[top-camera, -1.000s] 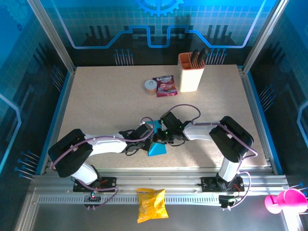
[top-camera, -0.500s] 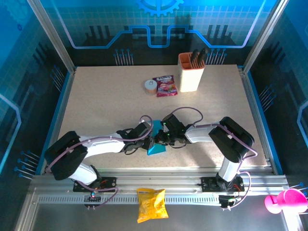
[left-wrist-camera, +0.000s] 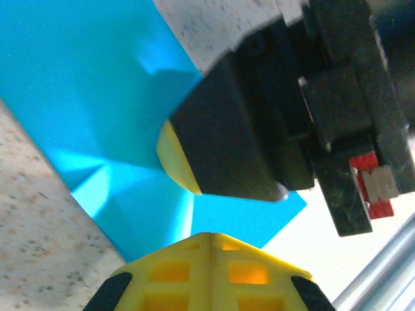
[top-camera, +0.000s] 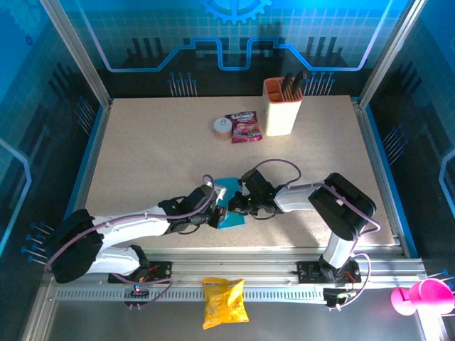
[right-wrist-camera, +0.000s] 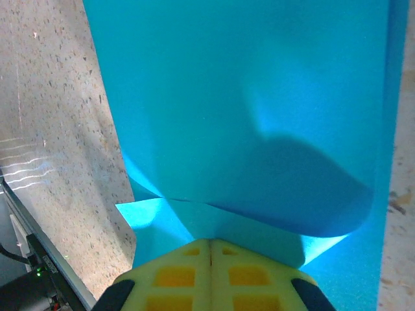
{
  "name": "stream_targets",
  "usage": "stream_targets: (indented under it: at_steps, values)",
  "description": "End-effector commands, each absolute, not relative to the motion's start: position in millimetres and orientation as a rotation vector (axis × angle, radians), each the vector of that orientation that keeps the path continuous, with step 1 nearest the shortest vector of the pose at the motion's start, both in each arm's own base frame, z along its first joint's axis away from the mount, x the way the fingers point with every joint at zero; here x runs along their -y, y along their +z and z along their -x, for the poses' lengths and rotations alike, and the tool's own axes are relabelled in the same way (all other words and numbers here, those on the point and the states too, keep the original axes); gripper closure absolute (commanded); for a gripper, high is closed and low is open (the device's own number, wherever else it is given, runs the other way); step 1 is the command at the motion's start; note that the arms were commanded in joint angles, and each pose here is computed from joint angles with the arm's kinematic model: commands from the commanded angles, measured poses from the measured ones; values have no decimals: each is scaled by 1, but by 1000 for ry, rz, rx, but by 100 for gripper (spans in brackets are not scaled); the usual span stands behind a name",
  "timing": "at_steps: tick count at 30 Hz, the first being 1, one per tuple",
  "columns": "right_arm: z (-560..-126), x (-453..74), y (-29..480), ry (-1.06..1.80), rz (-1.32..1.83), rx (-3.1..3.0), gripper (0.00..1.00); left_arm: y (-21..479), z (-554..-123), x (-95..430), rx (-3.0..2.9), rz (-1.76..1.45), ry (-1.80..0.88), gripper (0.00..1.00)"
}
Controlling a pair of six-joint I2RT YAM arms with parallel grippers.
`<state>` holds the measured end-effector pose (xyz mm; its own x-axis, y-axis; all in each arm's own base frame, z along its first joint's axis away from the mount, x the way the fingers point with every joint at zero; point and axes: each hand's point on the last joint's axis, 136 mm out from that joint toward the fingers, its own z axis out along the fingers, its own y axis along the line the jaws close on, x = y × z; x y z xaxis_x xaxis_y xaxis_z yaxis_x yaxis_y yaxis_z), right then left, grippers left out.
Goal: Fold a paper plane with a square sheet of paper (pick it up from the middle)
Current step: Fold the triangle a second time at the center of the table.
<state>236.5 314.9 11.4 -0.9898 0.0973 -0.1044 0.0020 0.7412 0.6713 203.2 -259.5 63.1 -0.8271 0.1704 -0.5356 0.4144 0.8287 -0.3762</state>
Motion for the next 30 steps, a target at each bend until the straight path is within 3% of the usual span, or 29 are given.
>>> stream_targets:
  at_steps: [1, 12, 30]
  values:
    - [-221, -283, -26, 881, -189, -2930, 100, 61, -197, 274, -2509, -470, -754, 100]
    - [-219, -280, -29, 874, -203, -2936, 100, 38, -204, 282, -2545, -518, -696, 100]
    - [-219, -273, -32, 862, -226, -2941, 100, -7, -182, 246, -2661, -434, -604, 100]
